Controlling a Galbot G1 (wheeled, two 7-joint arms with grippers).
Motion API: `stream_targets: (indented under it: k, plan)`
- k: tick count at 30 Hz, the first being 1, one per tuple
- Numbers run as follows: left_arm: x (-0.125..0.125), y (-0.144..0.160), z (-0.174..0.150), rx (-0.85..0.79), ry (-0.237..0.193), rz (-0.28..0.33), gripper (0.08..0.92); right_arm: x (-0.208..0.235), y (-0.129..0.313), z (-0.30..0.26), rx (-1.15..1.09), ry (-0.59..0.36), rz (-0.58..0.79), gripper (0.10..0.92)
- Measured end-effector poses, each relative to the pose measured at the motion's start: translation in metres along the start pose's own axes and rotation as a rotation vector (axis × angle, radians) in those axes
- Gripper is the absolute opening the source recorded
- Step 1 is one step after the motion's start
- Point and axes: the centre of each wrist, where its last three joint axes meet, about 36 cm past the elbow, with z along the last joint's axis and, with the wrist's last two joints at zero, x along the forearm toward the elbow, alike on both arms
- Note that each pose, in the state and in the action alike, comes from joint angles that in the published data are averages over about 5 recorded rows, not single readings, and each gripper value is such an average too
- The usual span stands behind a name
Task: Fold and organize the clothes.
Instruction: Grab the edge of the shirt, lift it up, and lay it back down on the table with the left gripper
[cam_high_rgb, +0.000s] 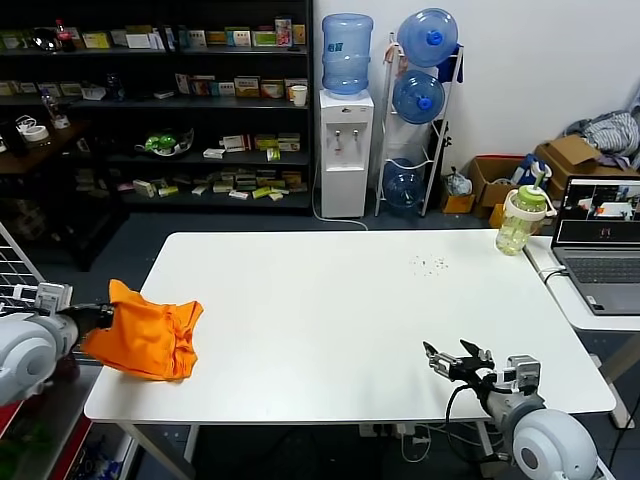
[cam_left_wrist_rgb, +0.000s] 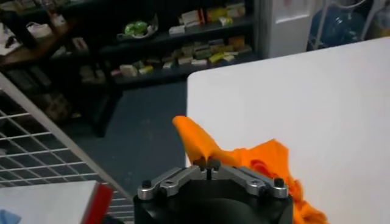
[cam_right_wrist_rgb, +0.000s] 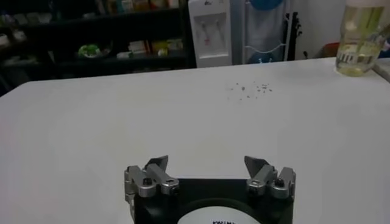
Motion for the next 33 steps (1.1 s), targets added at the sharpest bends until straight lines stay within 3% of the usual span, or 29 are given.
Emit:
stream_targets:
  k: [9,18,25,33]
  plan:
    - [-0.006,-0.117,0.002,0.193,0.037,0.256,0.098,0.009,0.002,0.005,-0.020,0.008,0.037,0.823]
    - [-0.039,-0.260,-0.038,0.298,0.104,0.466,0.098,0.022,-0.006,0.013,-0.042,0.013,0.078,0.823]
    - [-0.052,-0.354,-0.056,0.270,0.157,0.537,0.098,0.025,-0.010,0.014,-0.048,0.016,0.092,0.823]
    - [-0.053,-0.419,-0.077,0.237,0.148,0.555,0.098,0.027,-0.013,0.015,-0.051,0.019,0.096,0.823]
